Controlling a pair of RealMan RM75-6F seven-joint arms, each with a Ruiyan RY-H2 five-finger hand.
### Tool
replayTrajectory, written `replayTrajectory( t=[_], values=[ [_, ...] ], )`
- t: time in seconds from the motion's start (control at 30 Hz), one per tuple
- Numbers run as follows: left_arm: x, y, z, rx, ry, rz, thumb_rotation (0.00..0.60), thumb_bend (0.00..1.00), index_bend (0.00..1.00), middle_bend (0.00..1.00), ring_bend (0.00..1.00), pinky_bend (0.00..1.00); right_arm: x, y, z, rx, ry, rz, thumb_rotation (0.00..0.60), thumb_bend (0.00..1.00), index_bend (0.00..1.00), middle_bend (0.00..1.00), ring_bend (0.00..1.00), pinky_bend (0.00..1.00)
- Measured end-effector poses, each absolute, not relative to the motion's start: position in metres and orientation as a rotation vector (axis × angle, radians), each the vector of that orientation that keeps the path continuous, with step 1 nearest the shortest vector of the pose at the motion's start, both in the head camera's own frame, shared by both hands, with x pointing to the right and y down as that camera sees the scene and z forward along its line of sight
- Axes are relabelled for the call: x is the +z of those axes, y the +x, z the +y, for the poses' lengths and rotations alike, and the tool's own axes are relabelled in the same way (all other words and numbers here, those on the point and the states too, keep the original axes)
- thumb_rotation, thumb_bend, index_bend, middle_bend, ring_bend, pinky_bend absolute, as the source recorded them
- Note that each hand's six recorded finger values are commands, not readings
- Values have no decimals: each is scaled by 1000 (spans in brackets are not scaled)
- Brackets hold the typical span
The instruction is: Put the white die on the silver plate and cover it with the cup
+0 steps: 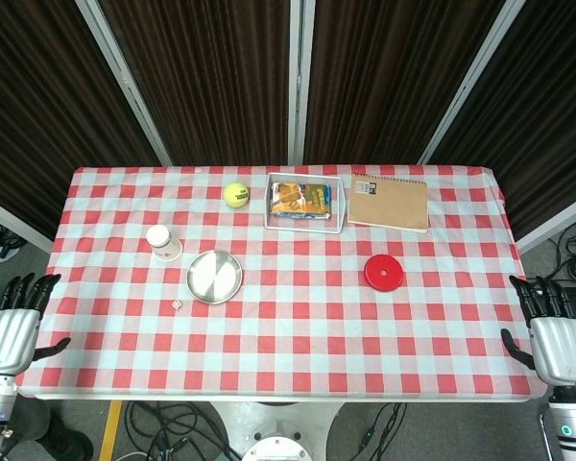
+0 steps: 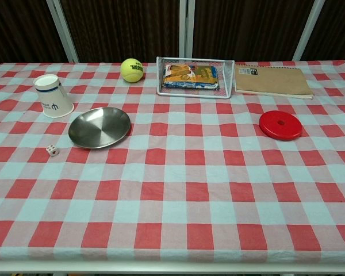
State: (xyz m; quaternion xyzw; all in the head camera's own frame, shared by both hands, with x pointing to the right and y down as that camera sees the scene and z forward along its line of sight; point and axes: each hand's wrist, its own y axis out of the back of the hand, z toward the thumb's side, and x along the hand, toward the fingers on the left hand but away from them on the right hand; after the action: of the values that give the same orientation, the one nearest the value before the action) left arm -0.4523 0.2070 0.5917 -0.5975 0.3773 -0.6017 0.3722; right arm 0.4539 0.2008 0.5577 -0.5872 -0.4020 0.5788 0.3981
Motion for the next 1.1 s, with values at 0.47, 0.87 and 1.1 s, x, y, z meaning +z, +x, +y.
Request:
replayTrajectory(
  t=[0.47, 0.87, 1.1],
  values=[
    [592, -437, 193, -1456, -1568, 1005, 600, 87, 91, 99, 25, 46, 546, 458, 202, 1433, -1456, -1044, 600, 303, 10, 166, 0, 0],
    [630, -384, 151, -1291, -1815, 892, 600, 129, 280, 475, 450, 425, 542, 457, 197, 1405, -1460, -1031, 600, 327, 37, 190, 0, 0],
    [671, -342, 139, -1235, -1958, 717, 600, 173, 362, 794, 767, 808, 545, 457, 197, 1407, -1467, -1032, 600, 327, 37, 200, 0, 0]
  ],
)
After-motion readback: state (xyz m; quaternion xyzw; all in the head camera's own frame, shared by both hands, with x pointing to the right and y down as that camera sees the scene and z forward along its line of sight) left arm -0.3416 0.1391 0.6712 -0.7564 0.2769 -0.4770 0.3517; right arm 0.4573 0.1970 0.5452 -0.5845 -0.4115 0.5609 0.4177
